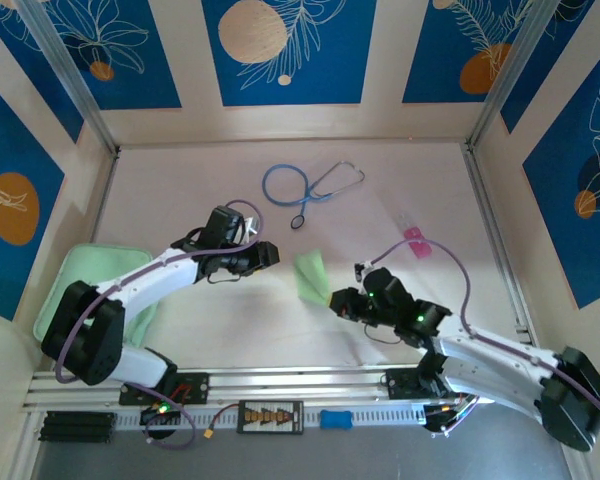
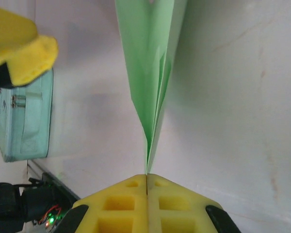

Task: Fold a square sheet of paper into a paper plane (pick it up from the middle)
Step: Turn over the square sheet of paper at the center of the table.

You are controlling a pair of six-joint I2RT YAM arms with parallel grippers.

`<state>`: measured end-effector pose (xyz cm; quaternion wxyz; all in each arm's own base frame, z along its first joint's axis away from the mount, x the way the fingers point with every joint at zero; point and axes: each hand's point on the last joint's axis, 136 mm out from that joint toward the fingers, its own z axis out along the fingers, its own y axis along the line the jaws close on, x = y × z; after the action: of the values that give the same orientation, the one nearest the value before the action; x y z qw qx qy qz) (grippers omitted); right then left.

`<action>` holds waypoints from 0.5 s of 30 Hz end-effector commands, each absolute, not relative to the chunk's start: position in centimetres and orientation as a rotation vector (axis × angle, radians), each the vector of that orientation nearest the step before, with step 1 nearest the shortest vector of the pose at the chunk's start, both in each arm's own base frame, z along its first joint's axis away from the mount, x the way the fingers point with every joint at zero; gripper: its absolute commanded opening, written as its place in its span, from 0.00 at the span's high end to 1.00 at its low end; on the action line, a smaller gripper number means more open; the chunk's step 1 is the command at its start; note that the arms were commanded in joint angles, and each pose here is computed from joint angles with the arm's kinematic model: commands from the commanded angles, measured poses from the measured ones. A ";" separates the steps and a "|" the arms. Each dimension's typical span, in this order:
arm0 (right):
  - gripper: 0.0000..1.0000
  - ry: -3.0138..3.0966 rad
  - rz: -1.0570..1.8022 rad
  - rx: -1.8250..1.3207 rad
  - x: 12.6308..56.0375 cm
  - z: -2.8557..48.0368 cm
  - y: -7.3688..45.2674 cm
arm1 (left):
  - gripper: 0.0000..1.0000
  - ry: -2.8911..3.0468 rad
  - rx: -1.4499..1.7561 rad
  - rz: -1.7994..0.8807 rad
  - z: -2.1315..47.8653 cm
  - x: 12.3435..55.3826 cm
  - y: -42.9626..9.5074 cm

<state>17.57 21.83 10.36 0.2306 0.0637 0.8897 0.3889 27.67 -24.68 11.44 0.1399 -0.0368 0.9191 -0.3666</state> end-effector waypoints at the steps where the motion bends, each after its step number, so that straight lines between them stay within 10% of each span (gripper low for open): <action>1: 0.95 2.412 0.856 0.121 18.1 11.7 18.6 | 0.55 2.646 -0.085 -1.036 12.4 27.8 -24.2; 15: 0.95 2.526 0.297 -0.057 19.4 14.9 14.4 | 0.55 2.645 -0.105 -0.973 12.2 27.7 -23.3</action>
<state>19.73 16.44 15.61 0.3037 0.0050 0.9341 0.1876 27.46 -24.04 11.40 0.1444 -0.0377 0.9241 -0.3518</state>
